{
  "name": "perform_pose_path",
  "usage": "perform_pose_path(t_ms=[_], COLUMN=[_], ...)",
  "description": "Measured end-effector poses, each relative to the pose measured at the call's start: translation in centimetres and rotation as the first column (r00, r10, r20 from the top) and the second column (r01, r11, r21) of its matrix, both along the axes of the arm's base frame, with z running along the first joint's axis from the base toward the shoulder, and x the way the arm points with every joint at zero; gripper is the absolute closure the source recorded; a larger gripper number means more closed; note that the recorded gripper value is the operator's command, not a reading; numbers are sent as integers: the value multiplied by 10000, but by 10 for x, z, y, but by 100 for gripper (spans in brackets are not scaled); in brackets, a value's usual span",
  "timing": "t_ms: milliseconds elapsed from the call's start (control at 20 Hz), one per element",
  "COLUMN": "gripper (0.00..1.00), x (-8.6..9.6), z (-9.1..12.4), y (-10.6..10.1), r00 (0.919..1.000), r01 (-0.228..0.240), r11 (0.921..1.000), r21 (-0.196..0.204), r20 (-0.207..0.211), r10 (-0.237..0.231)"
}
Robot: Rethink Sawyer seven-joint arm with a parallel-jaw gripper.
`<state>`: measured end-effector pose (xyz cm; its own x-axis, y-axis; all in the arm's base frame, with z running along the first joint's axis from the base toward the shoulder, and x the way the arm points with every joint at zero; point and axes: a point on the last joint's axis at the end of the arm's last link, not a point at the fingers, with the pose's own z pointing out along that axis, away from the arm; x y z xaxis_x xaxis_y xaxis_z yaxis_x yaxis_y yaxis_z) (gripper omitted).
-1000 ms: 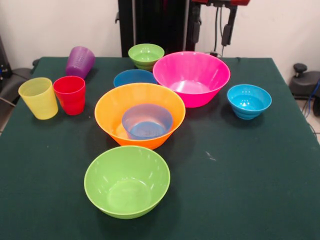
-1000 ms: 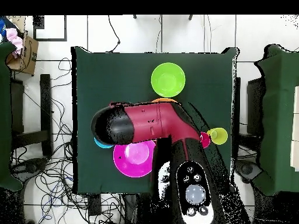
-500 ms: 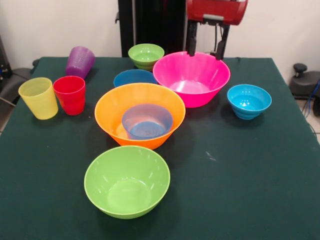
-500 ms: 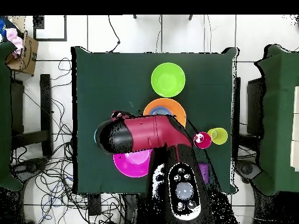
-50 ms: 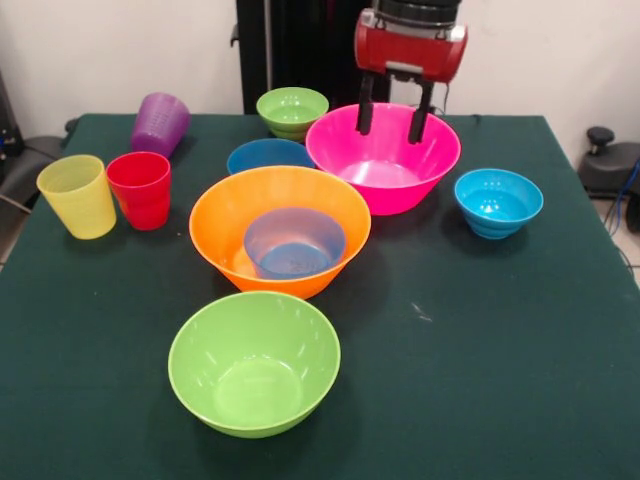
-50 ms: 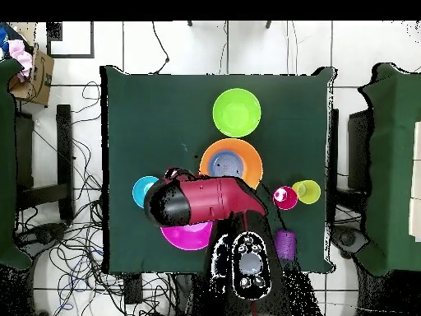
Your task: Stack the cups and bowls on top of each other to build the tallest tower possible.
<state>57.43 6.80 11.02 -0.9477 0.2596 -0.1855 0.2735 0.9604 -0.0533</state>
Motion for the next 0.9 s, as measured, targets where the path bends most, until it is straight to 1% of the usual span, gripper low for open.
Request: perform_pose_path(t_ms=[50,100,250,400,450,700,900], gripper=[0,0,0,0,0,0,0], x=[-2,-9,-15,-23,-27,-39,-47], z=[-3,-17,-29,-44,-53,-70,-78], y=[0,3,7,14,18,31,40], r00=[10000,10000,10000,10000,9999,9994,9983], r01=[-13,-46,-48,12,86,339,579], r11=[10000,9999,9999,9999,9999,9994,9983], r21=[-20,-90,-131,-140,-134,-36,5], r20=[13,35,56,73,86,97,-57], r10=[13,46,48,-11,-85,-339,-579])
